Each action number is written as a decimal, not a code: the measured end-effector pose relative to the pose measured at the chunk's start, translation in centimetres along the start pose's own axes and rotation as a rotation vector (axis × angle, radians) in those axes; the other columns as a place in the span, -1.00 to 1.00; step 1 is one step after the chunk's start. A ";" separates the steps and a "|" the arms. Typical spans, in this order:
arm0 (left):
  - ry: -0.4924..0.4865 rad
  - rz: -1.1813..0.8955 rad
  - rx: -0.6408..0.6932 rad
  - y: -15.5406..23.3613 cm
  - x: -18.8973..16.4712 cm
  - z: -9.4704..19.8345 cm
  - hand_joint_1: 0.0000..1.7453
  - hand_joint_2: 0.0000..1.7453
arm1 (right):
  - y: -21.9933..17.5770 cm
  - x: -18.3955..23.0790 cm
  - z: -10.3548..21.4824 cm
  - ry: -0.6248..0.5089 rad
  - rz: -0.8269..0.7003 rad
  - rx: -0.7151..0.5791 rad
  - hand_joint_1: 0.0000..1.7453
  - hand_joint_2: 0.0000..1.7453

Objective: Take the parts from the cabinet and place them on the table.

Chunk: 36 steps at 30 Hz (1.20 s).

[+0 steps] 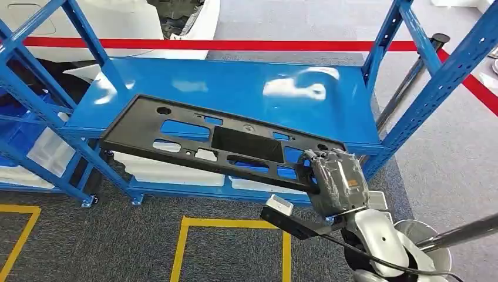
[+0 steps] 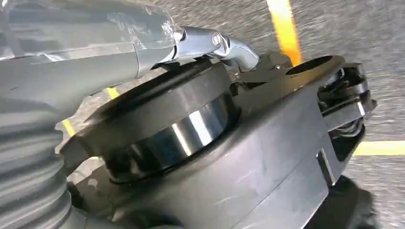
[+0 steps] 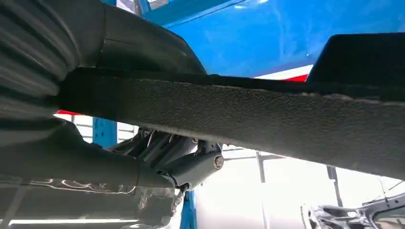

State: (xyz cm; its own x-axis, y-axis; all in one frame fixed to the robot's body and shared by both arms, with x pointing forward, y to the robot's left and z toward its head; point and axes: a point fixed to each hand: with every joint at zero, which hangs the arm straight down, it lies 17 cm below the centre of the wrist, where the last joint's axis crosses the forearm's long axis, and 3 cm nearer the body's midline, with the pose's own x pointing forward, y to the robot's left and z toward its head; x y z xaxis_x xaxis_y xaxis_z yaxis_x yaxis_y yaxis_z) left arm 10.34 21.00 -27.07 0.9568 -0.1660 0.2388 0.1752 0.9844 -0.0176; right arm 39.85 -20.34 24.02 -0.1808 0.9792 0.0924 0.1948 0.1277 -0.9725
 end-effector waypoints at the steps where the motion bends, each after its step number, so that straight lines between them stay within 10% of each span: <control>1: 0.003 -0.001 0.000 0.0 -0.2 0.0 -1.00 1.00 | 0.0 0.0 0.0 0.000 -0.002 0.000 1.00 1.00; 36: 0.007 -0.011 0.005 0.0 -0.6 0.0 -1.00 1.00 | 0.0 0.1 0.3 0.002 -0.042 -0.005 1.00 1.00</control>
State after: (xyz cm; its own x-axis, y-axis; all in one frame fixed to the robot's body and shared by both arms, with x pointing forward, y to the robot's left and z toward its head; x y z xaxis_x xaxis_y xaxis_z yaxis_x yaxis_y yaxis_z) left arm 9.79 21.15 -27.19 0.9564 -0.1776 0.2317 0.1848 0.9827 -0.0097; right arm 39.54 -20.29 23.97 -0.1870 0.9732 0.1337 0.1917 0.1697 -0.9667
